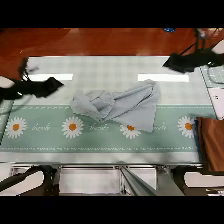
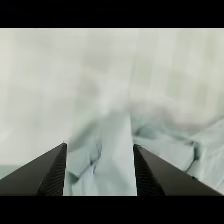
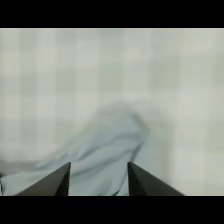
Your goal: Fold the shirts.
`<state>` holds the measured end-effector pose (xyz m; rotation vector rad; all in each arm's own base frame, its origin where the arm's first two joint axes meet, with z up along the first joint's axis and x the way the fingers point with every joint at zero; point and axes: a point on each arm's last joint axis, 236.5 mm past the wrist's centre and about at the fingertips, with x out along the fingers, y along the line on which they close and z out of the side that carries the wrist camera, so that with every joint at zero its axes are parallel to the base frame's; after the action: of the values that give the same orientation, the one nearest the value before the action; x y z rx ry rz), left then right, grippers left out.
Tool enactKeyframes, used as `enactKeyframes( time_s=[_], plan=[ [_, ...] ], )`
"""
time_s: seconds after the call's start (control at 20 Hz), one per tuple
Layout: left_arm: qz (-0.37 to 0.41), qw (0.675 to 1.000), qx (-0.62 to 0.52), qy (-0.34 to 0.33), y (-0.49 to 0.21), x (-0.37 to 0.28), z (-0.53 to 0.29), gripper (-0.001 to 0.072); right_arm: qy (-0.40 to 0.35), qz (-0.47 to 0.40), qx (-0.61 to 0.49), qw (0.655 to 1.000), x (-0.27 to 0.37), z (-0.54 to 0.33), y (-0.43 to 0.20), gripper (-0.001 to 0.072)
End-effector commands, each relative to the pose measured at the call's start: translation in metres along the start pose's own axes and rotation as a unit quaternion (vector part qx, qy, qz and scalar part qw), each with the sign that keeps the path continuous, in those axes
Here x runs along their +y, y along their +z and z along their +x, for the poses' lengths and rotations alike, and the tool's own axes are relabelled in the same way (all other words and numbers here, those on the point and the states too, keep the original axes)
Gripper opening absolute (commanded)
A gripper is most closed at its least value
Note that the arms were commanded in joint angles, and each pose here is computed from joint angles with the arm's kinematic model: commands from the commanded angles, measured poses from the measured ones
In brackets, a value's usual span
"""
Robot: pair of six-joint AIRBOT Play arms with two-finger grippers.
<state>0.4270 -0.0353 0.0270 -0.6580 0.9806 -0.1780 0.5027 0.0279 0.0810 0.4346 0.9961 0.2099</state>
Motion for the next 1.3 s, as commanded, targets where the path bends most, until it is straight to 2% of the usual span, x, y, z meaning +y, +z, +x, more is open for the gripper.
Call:
enactKeyframes(
  time_s=[0.0,0.15,0.25,0.3,0.4,0.55,0.7,0.85,1.0,1.15,1.2,1.25],
  plan=[
    [0.010,0.998,-0.054,0.011,0.063,0.006,-0.070,0.0508,-0.037,0.047,-0.033,0.998,-0.060,-0.068,0.031,0.0413],
    [-0.011,0.996,-0.083,0.023,0.060,0.019,-0.099,0.0508,-0.119,0.129,0.002,0.984,-0.139,-0.110,-0.014,0.0397],
    [-0.060,0.998,0.004,-0.011,0.001,0.014,-0.069,0.0508,-0.131,0.165,0.021,0.977,-0.162,-0.098,-0.057,0.0397],
    [-0.090,0.993,0.061,-0.054,-0.038,-0.003,-0.049,0.0508,-0.135,0.175,0.037,0.975,-0.169,-0.085,-0.082,0.0397],
    [-0.096,0.976,0.155,-0.124,-0.118,-0.039,-0.013,0.0508,-0.125,0.200,0.074,0.969,-0.173,-0.056,-0.133,0.0397],
    [-0.075,0.965,0.225,-0.112,-0.185,-0.052,0.021,0.0508,-0.103,0.216,0.117,0.964,-0.169,-0.029,-0.185,0.0397],
    [-0.074,0.964,0.240,-0.090,-0.201,-0.055,0.048,0.0508,-0.096,0.210,0.128,0.964,-0.167,-0.025,-0.195,0.0397],
    [-0.113,0.959,0.252,-0.067,-0.208,-0.049,0.070,0.0509,-0.082,0.202,0.120,0.969,-0.161,-0.025,-0.189,0.0397],
    [-0.141,0.966,0.207,-0.068,-0.185,-0.052,0.092,0.0509,-0.075,0.198,0.126,0.969,-0.155,-0.024,-0.191,0.0397],
    [-0.129,0.970,0.191,-0.072,-0.168,-0.056,0.100,0.0504,-0.061,0.168,0.155,0.972,-0.136,-0.018,-0.199,0.0397],
    [-0.128,0.971,0.189,-0.074,-0.164,-0.058,0.102,0.0420,-0.058,0.156,0.161,0.973,-0.128,-0.014,-0.200,0.0397],
    [-0.121,0.972,0.188,-0.076,-0.161,-0.059,0.104,0.0170,-0.055,0.146,0.164,0.974,-0.121,-0.010,-0.201,0.0397]
  ],
)
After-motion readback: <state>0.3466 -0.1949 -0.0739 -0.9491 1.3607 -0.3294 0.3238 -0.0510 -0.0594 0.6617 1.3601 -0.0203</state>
